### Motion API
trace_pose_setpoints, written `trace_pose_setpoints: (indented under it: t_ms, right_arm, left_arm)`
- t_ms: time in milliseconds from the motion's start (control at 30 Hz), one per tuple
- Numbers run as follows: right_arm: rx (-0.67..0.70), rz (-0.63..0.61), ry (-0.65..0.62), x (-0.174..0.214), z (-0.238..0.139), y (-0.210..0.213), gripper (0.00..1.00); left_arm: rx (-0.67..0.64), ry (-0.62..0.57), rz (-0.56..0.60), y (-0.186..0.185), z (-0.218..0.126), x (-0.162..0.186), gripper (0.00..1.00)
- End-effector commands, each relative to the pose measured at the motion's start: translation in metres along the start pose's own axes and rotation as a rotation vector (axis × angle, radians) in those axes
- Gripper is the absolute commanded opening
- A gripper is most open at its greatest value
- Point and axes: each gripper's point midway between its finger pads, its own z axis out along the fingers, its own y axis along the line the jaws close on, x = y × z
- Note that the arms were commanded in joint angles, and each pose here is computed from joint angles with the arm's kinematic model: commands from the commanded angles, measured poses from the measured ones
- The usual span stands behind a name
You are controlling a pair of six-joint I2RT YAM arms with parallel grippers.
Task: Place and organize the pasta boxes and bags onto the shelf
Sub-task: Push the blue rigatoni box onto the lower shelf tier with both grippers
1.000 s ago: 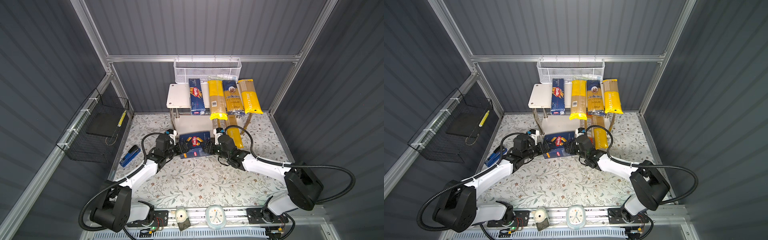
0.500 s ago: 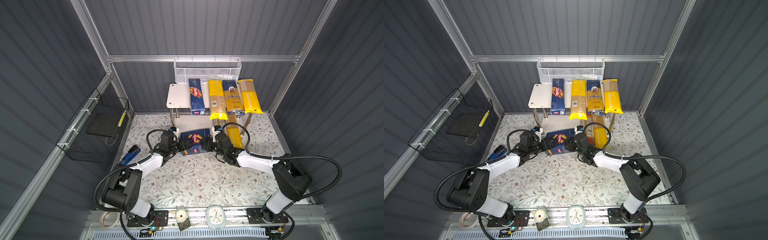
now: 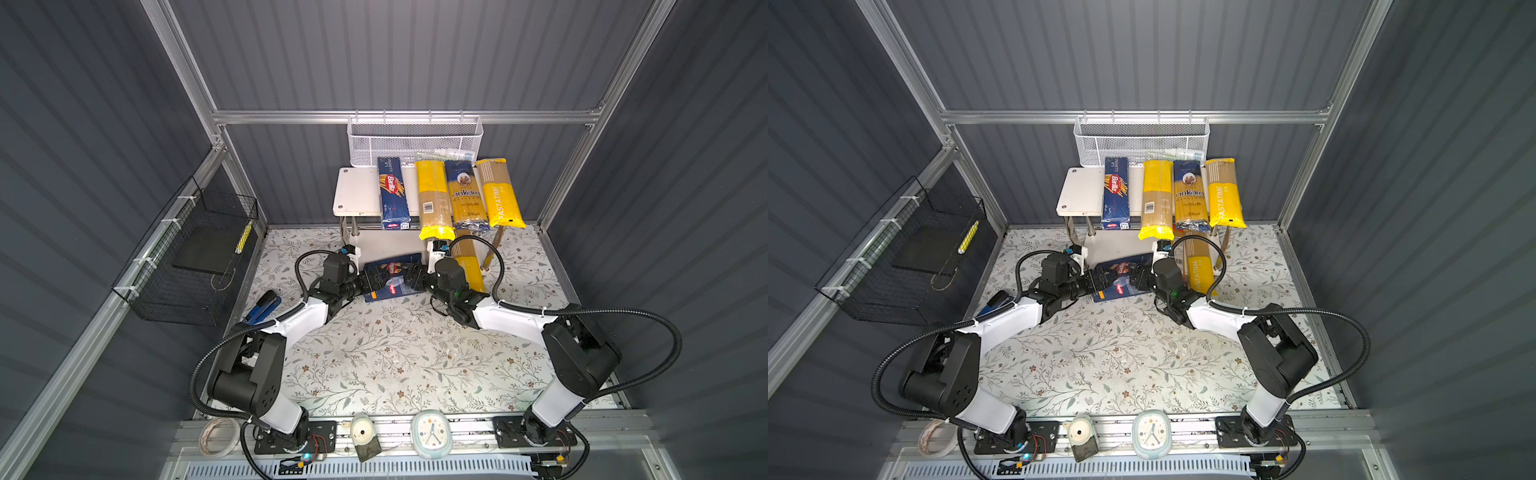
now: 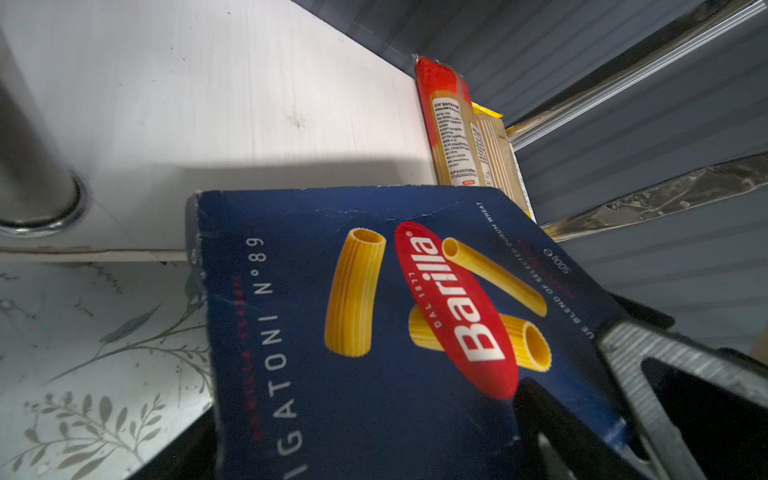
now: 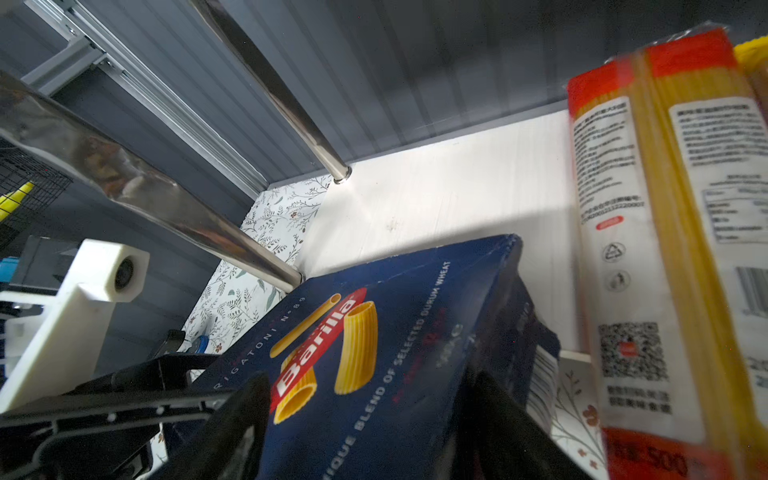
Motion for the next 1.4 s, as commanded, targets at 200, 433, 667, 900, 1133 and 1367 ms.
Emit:
trace_pose_setpoints:
  t_ms: [200, 433, 667, 900, 1133, 1367]
  right_arm:
    - [-0.296, -0.025, 0.051, 0.013, 0.006, 0.072, 0.75]
    - [-0.345, -0.018, 0.054, 0.009, -0.010, 0.087, 0.75]
    - [-0.362, -0.017, 0.046, 0.009, -0.020, 0.095, 0.75]
    - [-0.335, -0.030, 0.025, 0.009, -0.021, 0.091, 0.75]
    - [-0.309, -0.034, -0.006, 0.004, -0.006, 0.086, 0.76]
    - [-0.257, 0.019, -0.046, -0.006, 0.007, 0.058, 0.76]
  left_arm:
    - [0.422, -0.096, 0.272, -0.120, -0.004, -0.041, 0.97]
    - [0.432, -0.068, 0.269, -0.138, -0.022, -0.029, 0.97]
    - [0.401, -0.058, 0.277, -0.141, -0.038, -0.020, 0.98]
    - [0.366, -0.085, 0.336, -0.140, -0.039, -0.026, 0.99]
    - [0.349, -0.104, 0.362, -0.134, -0.010, -0.037, 0.99]
    - [0.284, -0.118, 0.372, -0.118, 0.016, -0.045, 0.99]
